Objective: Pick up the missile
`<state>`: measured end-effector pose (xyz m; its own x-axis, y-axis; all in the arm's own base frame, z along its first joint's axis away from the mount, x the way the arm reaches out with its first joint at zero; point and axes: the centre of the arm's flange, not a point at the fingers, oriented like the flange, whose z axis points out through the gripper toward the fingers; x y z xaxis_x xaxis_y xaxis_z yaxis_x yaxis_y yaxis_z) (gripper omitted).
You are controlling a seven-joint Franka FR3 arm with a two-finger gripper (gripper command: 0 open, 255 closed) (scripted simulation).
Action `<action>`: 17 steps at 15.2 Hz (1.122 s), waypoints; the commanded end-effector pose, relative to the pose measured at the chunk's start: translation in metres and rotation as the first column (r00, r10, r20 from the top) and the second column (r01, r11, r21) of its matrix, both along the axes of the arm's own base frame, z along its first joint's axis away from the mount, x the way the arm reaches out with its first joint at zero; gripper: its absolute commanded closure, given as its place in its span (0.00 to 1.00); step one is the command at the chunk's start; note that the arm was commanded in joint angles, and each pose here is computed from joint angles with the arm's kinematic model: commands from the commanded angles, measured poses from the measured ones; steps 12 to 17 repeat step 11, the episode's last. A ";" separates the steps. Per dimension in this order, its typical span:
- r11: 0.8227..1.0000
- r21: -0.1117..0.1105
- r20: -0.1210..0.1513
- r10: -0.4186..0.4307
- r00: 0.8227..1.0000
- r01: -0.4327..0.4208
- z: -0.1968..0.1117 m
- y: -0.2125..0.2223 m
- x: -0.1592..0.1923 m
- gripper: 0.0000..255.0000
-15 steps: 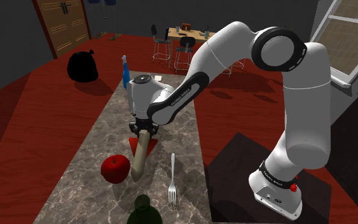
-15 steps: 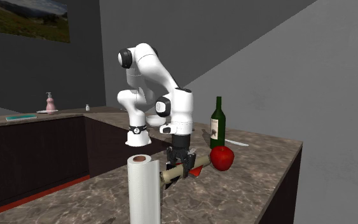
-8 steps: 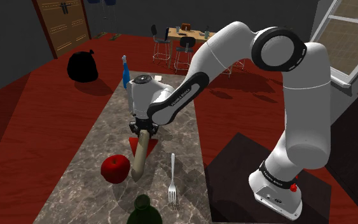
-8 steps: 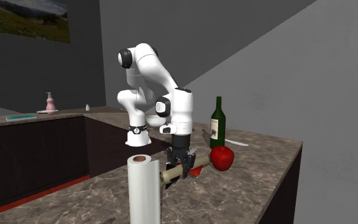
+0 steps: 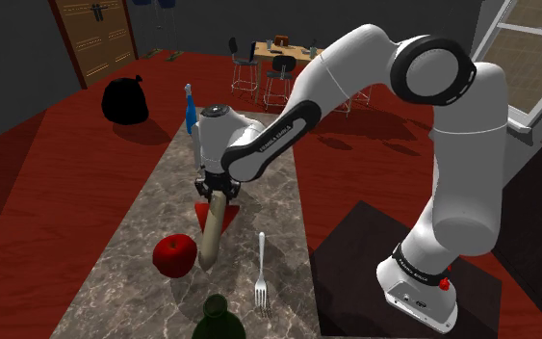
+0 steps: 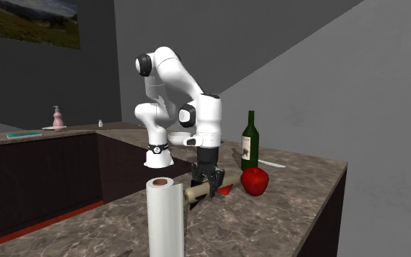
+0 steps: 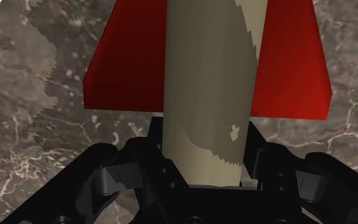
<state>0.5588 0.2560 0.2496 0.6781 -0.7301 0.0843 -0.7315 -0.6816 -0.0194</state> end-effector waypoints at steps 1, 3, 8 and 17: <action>1.000 0.000 0.001 0.000 1.000 0.000 0.011 0.001 0.000 1.00; 1.000 0.000 0.001 0.000 1.000 0.000 0.022 0.001 0.000 1.00; 1.000 0.000 0.001 0.000 1.000 0.000 0.048 0.001 0.000 1.00; 1.000 0.000 0.001 0.000 1.000 0.000 0.054 0.001 0.000 1.00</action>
